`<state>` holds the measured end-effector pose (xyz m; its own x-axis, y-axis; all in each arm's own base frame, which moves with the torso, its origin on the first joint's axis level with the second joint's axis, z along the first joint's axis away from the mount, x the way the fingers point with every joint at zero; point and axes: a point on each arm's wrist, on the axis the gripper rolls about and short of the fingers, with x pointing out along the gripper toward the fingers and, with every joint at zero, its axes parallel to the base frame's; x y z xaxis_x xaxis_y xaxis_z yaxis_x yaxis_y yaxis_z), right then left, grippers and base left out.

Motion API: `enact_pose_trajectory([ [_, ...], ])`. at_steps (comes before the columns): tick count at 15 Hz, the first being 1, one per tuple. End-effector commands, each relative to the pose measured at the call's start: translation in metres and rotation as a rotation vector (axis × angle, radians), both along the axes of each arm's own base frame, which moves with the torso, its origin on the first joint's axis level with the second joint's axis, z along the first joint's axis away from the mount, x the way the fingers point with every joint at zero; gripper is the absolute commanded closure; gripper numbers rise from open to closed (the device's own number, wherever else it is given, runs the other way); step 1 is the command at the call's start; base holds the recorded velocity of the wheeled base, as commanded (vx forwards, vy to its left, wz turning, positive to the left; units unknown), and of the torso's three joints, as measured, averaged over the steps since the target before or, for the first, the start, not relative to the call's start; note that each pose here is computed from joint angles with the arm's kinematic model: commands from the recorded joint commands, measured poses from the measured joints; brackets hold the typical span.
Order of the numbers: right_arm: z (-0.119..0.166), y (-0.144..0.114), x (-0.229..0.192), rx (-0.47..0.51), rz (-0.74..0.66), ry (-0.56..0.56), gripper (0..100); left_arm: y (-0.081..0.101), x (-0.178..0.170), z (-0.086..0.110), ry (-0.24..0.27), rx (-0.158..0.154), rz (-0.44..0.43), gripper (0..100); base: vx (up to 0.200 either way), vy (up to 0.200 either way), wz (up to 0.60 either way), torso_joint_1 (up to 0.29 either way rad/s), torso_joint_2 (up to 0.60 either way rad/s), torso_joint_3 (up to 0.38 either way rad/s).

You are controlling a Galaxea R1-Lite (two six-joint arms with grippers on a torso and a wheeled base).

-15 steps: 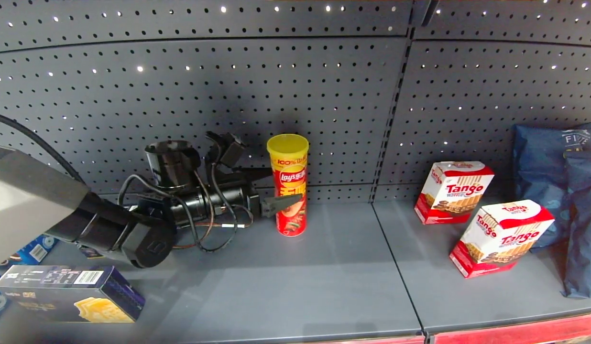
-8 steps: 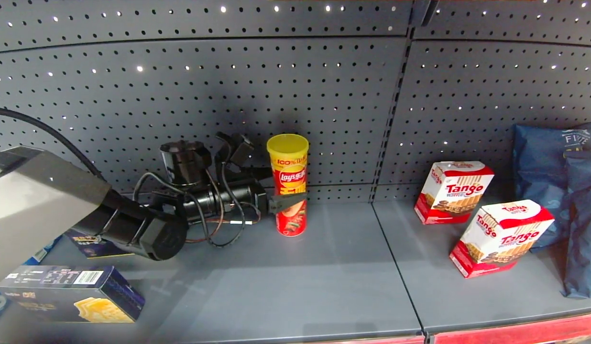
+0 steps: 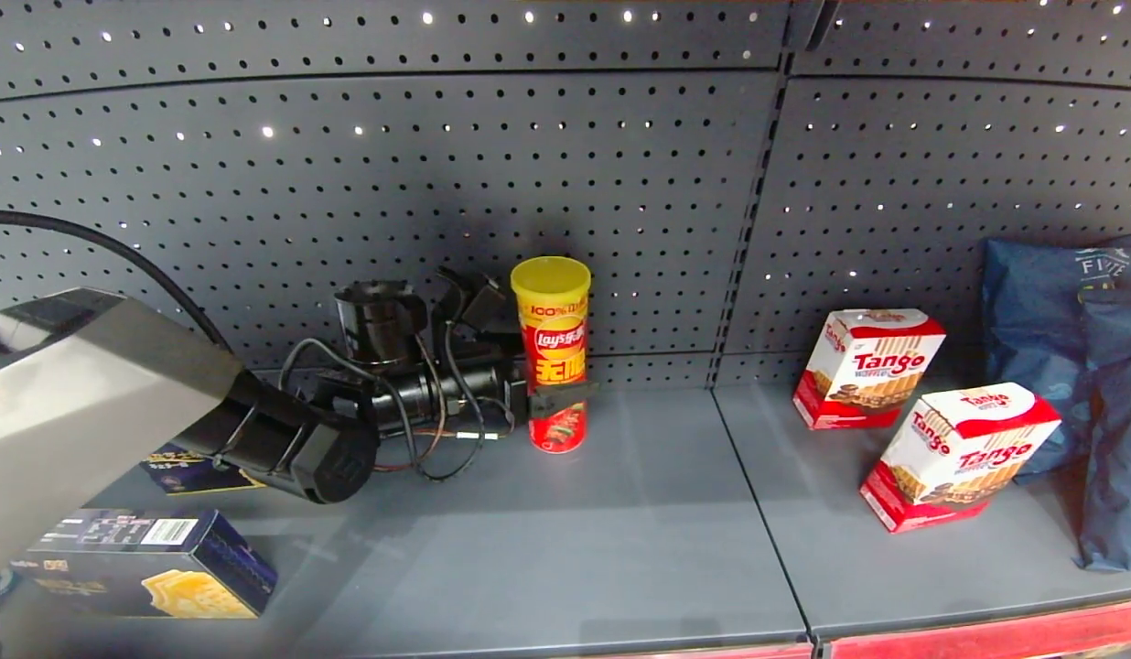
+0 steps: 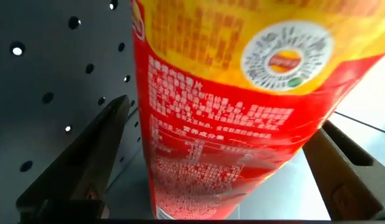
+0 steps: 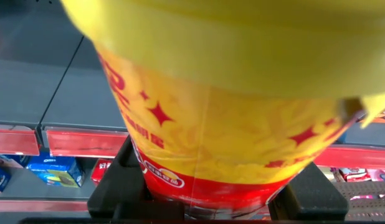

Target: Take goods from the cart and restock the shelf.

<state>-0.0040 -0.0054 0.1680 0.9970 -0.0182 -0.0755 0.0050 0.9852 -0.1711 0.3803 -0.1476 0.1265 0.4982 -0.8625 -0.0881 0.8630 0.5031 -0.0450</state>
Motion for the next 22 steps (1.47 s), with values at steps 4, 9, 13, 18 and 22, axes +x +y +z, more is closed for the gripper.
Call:
enact_pose_trajectory([
  [4, -0.002, 0.0, -0.001, -0.001, 0.001, -0.002, 100, -0.004, 0.0, -0.003, 0.003, 0.004, -0.003, 100, 0.0, 0.0, 0.0, 0.0, 0.0, 0.0],
  [9, -0.002, 0.0, 0.0, -0.001, 0.001, 0.004, 100, -0.014, -0.012, 0.005, -0.006, 0.006, 0.0, 100, 0.0, 0.0, 0.0, 0.0, 0.0, 0.0],
  [13, -0.003, 0.0, -0.001, 0.001, 0.001, 0.005, 100, -0.01, -0.056, 0.029, -0.013, 0.0, -0.033, 100, 0.0, 0.0, 0.0, 0.0, 0.0, 0.0],
  [18, -0.004, 0.0, 0.0, 0.0, 0.001, 0.008, 100, 0.003, -0.11, 0.067, -0.077, -0.036, -0.065, 100, 0.0, 0.0, 0.0, 0.0, 0.0, 0.0],
  [22, -0.005, 0.0, -0.001, 0.0, -0.009, 0.008, 100, 0.006, -0.149, 0.074, -0.062, -0.03, -0.117, 100, 0.0, 0.0, 0.0, 0.0, 0.0, 0.0],
])
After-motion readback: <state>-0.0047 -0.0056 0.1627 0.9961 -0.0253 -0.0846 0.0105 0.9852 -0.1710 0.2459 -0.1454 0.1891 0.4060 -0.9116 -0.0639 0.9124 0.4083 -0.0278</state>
